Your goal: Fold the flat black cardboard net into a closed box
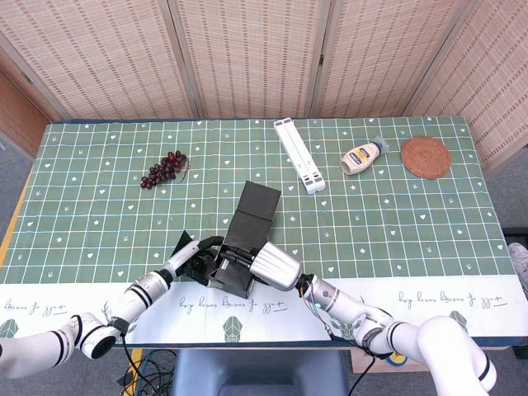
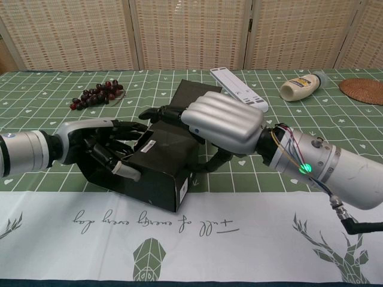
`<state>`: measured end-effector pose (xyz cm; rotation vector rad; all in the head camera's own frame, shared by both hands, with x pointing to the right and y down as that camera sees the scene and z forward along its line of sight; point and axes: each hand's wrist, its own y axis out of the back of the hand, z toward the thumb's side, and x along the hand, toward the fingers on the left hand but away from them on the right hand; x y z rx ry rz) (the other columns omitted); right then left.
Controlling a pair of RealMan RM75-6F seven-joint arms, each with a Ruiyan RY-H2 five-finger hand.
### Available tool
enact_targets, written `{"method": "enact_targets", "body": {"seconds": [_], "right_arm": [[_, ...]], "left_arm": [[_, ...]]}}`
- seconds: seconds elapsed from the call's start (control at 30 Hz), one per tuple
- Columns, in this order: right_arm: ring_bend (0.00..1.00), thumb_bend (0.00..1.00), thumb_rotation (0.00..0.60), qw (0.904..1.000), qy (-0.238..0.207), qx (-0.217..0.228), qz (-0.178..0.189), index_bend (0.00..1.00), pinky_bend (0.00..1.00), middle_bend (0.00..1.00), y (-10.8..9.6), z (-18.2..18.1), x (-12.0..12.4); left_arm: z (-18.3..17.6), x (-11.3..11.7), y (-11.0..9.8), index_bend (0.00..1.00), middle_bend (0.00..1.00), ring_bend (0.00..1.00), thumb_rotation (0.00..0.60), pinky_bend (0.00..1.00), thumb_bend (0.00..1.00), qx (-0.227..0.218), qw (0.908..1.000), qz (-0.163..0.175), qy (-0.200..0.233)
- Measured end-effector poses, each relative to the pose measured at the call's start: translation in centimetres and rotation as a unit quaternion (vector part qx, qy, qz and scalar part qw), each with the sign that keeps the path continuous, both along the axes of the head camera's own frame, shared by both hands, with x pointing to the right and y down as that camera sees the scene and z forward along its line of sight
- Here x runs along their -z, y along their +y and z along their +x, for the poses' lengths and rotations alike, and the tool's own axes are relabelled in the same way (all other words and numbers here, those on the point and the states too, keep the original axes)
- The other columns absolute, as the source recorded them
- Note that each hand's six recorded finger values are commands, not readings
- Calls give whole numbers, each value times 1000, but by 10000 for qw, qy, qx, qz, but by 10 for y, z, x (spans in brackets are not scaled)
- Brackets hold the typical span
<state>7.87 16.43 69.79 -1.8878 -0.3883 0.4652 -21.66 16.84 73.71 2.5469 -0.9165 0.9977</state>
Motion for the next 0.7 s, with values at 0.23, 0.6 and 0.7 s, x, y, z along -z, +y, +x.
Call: {"method": "enact_targets", "body": {"seconds": [0.23, 0.6, 0.7], "right_arm": [[676, 313, 600, 9999, 85, 128, -26, 165, 969, 241, 1, -1, 0], [677, 313, 600, 9993, 221, 293, -17, 166, 969, 241, 4, 1, -1], [679, 313, 600, 9991, 242, 340, -27, 166, 969, 241, 5, 0, 0]], "left_arm": [[3, 2, 0, 181, 242, 488, 600, 836, 95, -37, 10000, 26, 60], [6, 2, 3, 139, 195, 482, 600, 834, 95, -256, 9996, 98, 23], [6, 2, 4, 131, 180, 481, 600, 833, 96, -313, 9994, 151, -7]]}}
